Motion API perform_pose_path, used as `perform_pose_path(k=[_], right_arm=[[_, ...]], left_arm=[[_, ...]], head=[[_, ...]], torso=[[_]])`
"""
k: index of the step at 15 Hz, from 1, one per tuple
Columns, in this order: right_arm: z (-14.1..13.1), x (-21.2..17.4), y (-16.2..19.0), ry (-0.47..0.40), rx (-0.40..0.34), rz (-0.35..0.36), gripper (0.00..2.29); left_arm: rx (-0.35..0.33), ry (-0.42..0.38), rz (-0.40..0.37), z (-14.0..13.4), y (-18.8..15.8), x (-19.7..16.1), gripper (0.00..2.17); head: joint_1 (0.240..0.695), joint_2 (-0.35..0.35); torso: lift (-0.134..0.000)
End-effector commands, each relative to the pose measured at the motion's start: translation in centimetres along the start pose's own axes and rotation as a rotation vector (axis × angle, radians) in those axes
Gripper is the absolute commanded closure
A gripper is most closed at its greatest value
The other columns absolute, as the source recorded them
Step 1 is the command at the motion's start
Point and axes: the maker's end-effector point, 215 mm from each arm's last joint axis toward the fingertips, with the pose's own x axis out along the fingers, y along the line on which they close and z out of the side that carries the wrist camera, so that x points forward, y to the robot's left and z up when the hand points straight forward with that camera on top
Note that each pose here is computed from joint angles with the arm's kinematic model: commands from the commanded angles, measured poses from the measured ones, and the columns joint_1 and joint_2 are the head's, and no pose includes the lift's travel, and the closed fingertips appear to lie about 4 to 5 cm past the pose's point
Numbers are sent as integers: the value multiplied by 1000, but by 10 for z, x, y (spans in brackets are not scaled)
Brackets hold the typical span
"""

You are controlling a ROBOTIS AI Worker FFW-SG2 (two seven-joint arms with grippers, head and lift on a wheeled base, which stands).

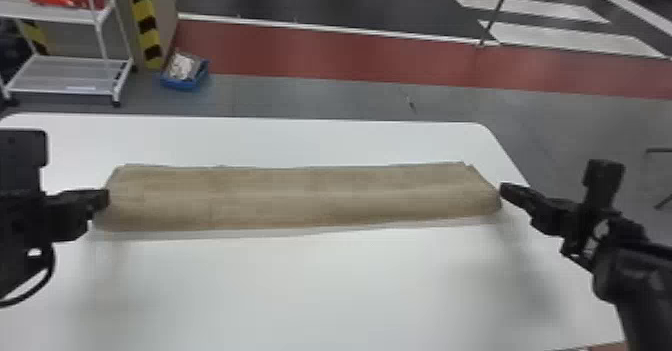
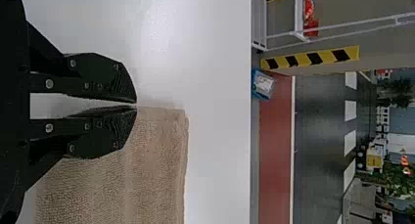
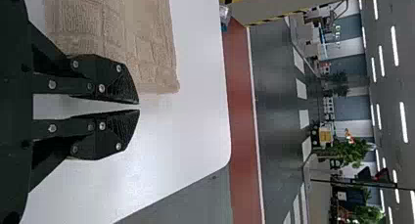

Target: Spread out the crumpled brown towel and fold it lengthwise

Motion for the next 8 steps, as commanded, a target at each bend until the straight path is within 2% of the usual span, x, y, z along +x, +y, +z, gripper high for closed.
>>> perform_pose_path(k=[1, 2, 3, 4, 8], right_arm=[[-6, -1, 2, 7, 2, 2, 272], [0, -7, -2, -5, 4, -7, 265], [6, -7, 0, -18, 4, -6, 174], [8, -8, 0, -22, 8, -5, 120], [15, -9, 2, -25, 20, 7, 120]], left_arm=[[0, -28, 0, 7, 0, 0, 502], [0, -31, 8, 9, 2, 0, 458], [2, -33, 8, 9, 2, -1, 248], [2, -33, 9, 9, 3, -2, 167], [2, -51, 14, 12, 6, -4, 161]], head=[[695, -211], [695, -211], [695, -210], [695, -210], [695, -209]], torso=[[-124], [-124], [-124], [-124], [-124]])
